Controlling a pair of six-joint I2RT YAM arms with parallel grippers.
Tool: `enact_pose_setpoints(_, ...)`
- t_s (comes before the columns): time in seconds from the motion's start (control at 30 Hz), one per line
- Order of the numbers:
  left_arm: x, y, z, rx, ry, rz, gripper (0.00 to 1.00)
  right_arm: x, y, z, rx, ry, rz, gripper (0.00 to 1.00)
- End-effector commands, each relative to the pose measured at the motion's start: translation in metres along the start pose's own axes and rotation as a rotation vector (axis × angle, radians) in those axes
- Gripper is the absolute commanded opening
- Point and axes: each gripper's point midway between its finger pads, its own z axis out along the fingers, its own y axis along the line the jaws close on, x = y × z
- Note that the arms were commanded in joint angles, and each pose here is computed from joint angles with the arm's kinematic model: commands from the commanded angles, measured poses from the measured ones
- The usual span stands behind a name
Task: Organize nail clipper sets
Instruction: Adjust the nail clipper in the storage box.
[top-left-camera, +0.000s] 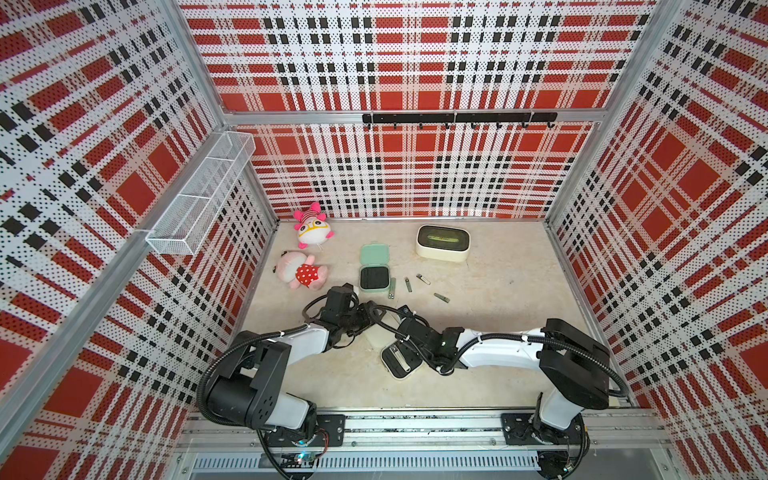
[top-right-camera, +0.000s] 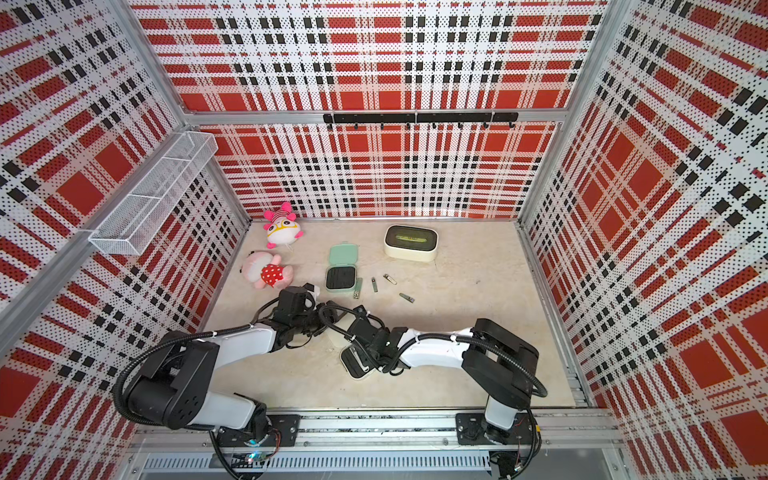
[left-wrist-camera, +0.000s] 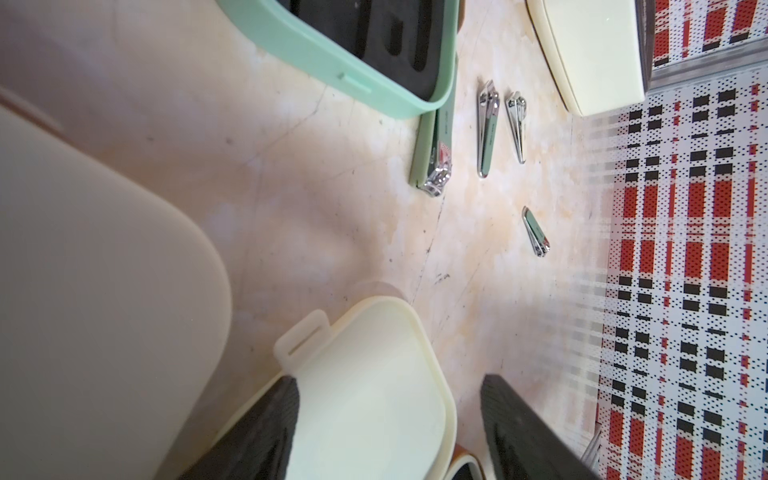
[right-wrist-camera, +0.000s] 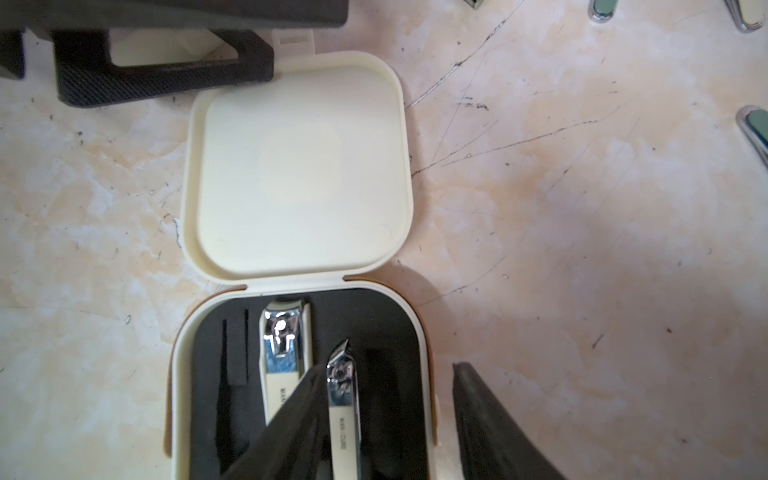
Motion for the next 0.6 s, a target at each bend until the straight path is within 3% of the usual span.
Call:
enact_pose_setpoints(0.0, 0.0, 0.004, 0.002, -0.017, 0.011, 0.002, 0.74, 0.01, -0.005, 0.009, 0.009, 0.019, 0.019, 0.53)
enact_pose_setpoints(0.27, 0.0, 0.001, 0.002, -0.014, 0.01, 0.005, 0.74, 0.017, -0.007, 0.013, 0.014, 0.039, 0.02, 0.53)
enact_pose_setpoints(0.57, 0.0, 0.001, 0.001, -0.014, 0.012, 0.007, 0.74, -0.01, 0.0, -0.002, 0.001, -0.013, 0.013, 0.58)
